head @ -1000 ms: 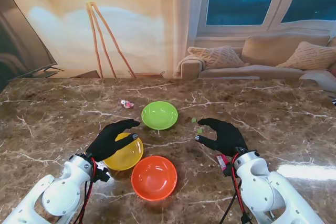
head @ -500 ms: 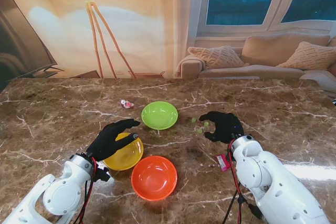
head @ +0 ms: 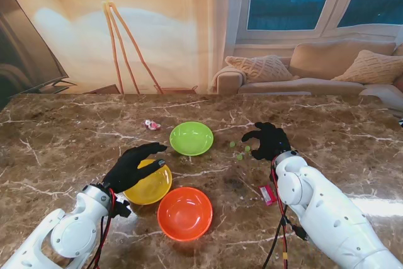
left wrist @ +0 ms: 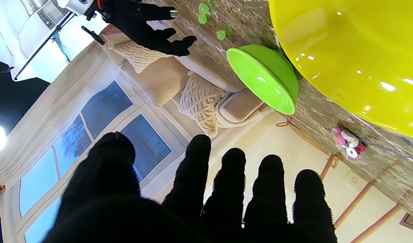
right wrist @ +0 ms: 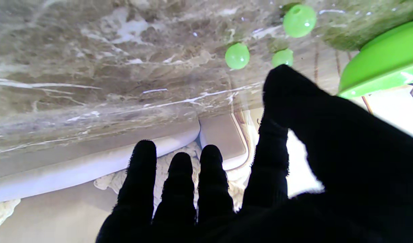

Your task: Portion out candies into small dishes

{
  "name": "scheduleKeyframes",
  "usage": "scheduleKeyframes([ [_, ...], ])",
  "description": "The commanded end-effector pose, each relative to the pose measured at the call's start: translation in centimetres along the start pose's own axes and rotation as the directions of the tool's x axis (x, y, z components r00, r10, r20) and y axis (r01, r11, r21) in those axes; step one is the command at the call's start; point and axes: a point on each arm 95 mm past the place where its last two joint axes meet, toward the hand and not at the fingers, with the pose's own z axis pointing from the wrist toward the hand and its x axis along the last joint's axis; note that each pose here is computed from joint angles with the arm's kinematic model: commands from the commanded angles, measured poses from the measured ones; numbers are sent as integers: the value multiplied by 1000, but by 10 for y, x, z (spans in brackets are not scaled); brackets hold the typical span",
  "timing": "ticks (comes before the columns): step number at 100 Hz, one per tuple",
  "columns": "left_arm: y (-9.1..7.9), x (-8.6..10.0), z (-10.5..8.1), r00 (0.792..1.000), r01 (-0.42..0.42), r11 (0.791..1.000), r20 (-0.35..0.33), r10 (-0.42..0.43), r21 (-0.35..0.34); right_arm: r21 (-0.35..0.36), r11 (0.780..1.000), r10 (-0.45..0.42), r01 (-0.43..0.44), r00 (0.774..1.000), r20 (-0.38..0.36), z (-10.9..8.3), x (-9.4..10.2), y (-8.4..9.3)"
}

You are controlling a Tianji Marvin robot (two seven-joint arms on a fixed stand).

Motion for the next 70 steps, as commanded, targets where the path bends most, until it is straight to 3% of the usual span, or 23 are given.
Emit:
scheduleKeyframes([
  [1,2,-1,-2,1000,1,1000,8,-1,-4,22,1000,-1,0,1000,20,4,-3,-4],
  [70,1,-1,-2,1000,-4,1000,15,4,-12,33,999,7,-9,998,57,35,-18,-23],
])
